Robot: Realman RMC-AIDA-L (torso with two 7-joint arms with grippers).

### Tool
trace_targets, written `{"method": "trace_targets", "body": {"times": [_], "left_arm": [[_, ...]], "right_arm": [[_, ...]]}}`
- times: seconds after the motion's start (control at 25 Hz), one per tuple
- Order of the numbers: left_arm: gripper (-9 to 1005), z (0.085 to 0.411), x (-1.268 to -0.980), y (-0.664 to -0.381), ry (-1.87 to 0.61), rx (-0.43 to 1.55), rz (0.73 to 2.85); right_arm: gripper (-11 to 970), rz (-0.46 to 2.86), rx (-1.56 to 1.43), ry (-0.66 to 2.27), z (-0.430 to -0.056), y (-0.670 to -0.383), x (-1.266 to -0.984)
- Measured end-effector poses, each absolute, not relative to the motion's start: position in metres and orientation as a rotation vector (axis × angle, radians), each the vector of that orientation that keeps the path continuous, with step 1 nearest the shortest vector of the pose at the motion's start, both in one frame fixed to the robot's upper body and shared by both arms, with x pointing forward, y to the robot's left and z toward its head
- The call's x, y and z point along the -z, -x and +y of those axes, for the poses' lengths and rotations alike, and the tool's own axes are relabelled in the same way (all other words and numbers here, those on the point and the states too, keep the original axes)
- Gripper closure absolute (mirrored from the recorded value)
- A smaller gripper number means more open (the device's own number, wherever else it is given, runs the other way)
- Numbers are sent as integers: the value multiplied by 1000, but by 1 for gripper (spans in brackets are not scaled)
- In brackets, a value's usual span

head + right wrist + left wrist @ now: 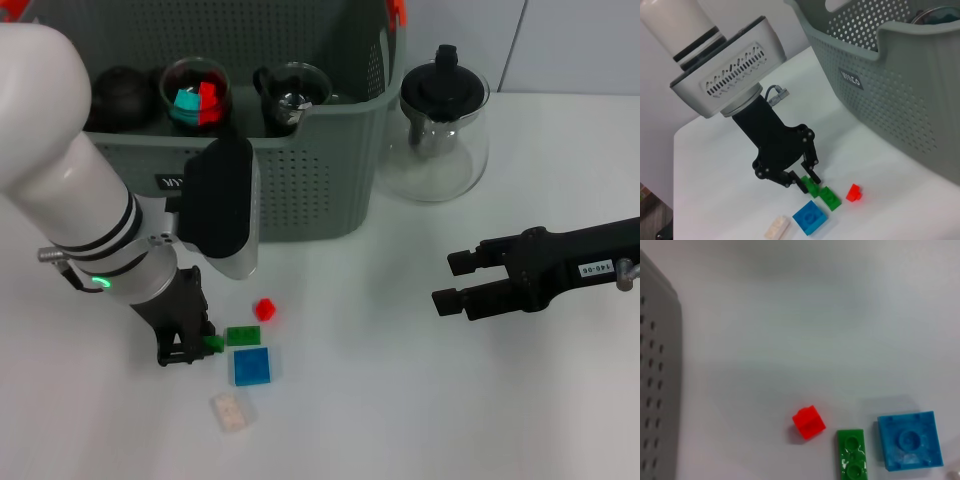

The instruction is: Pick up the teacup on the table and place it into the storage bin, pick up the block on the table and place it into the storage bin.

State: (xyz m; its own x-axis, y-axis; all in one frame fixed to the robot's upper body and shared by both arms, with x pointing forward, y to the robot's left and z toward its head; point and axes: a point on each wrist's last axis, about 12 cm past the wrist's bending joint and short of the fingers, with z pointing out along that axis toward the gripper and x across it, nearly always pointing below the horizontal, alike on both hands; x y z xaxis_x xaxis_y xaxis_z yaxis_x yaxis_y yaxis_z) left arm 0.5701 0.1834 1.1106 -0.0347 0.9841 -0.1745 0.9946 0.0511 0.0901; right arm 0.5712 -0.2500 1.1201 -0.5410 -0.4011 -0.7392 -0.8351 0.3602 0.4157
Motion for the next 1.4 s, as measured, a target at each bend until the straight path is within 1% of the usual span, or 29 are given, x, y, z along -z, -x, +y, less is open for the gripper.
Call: {"method": "trace_targets", "body": {"times": [0.12, 0.28, 0.36, 0.44, 0.56, 0.68, 0.8, 0.88, 0.96, 1.08, 1.16, 1.32, 1.4], "left_arm": [[801, 183, -1111, -571, -2031, 68, 2147], [820, 184, -1115, -571, -2013, 52, 2149], [830, 183, -1124, -568, -1979, 67, 2144], [840, 185, -1137, -564, -1930, 123, 2150], [854, 192, -1160, -556, -1812, 288, 2168], [853, 207, -1185, -552, -1583, 533, 2150], [853, 225, -1206, -549, -1362, 777, 2041], [852, 235, -1222, -547, -1269, 883, 1939], [852, 240, -1235, -549, -1208, 928, 1872], [851, 241, -1255, -565, -1119, 885, 1870], [851, 240, -1265, -586, -1034, 788, 1920], [850, 237, -1277, -625, -919, 635, 2013], [849, 235, -1279, -644, -868, 562, 2071]], "right_arm": [[138, 2101, -1087, 1069, -250, -571, -1120], [137, 2099, -1084, 1072, -250, -572, -1121], [137, 2097, -1080, 1073, -251, -572, -1122], [137, 2097, -1081, 1075, -251, -572, -1122], [137, 2095, -1080, 1076, -252, -573, -1124], [138, 2090, -1078, 1079, -251, -574, -1125], [138, 2088, -1081, 1083, -251, -574, -1124], [137, 2088, -1083, 1083, -250, -574, -1124], [137, 2089, -1086, 1081, -250, -573, -1124], [138, 2082, -1092, 1080, -249, -574, -1125], [138, 2077, -1094, 1084, -247, -575, -1126], [138, 2070, -1093, 1106, -243, -577, -1129], [138, 2067, -1092, 1116, -242, -578, -1130]]}}
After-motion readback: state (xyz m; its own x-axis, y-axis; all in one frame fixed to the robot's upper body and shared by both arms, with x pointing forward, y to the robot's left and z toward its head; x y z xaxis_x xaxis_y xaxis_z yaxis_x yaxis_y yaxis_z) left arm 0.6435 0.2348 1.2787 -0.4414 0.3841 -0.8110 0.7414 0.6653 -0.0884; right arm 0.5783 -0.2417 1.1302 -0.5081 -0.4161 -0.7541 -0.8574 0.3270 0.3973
